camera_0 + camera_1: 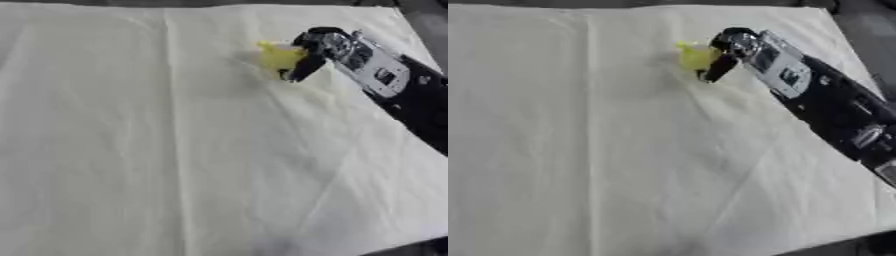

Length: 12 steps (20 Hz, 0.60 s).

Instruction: Pick up the objects with one hand, pass them to the other hand, and then place them into the box on the other side of the table.

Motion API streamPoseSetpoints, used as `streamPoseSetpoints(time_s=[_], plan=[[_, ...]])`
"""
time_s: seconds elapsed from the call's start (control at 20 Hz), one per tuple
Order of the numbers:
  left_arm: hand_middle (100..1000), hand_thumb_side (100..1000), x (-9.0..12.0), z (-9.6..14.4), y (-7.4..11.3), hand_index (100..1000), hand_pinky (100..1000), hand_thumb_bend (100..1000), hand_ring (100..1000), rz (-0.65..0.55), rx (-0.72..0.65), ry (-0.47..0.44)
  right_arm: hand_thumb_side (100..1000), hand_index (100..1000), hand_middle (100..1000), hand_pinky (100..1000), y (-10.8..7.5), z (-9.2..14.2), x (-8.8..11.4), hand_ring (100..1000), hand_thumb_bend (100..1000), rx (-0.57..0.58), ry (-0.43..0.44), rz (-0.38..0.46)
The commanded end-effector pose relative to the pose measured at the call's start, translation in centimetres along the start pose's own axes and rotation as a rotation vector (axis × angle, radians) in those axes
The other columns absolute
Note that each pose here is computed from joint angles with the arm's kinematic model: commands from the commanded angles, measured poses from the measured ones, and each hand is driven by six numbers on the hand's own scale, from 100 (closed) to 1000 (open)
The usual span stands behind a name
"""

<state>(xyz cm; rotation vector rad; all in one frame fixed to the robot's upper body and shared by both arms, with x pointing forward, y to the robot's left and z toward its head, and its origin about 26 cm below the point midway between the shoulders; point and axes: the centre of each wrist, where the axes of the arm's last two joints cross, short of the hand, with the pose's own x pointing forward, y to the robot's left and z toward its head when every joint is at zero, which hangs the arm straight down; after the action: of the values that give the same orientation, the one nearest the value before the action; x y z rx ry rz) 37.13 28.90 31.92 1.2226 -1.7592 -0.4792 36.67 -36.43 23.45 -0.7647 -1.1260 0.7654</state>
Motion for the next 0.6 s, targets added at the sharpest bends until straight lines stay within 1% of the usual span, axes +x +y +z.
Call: streamPoseSetpoints(time_s=[0.05, 0.15, 0.2, 0.4, 0.6], plan=[[678, 338, 0.0, -0.4, 1.3, 715, 776, 322, 711, -0.013, 0.034, -0.002, 100, 546, 405, 782, -1.9, 1.0, 0.5, 568, 111, -0.051, -0.032, -0.011], [677, 351, -0.1, -0.3, 1.3, 715, 776, 316, 711, -0.015, 0.034, 0.000, 100, 546, 404, 781, -2.4, 1.4, 0.6, 565, 100, -0.063, -0.052, -0.019], [677, 335, -0.1, -0.3, 1.3, 715, 776, 324, 711, -0.016, 0.034, 0.001, 100, 545, 404, 780, -2.7, 1.6, 0.7, 562, 100, -0.068, -0.065, -0.024], [676, 331, -0.4, -0.3, 1.3, 715, 776, 327, 711, -0.019, 0.031, 0.009, 100, 551, 409, 767, -3.8, 2.7, 1.2, 545, 100, -0.078, -0.131, -0.046], [676, 330, -0.7, -0.3, 1.2, 715, 775, 330, 711, -0.024, 0.025, 0.021, 100, 544, 401, 764, -4.4, 3.5, 1.5, 535, 100, -0.068, -0.192, -0.075]])
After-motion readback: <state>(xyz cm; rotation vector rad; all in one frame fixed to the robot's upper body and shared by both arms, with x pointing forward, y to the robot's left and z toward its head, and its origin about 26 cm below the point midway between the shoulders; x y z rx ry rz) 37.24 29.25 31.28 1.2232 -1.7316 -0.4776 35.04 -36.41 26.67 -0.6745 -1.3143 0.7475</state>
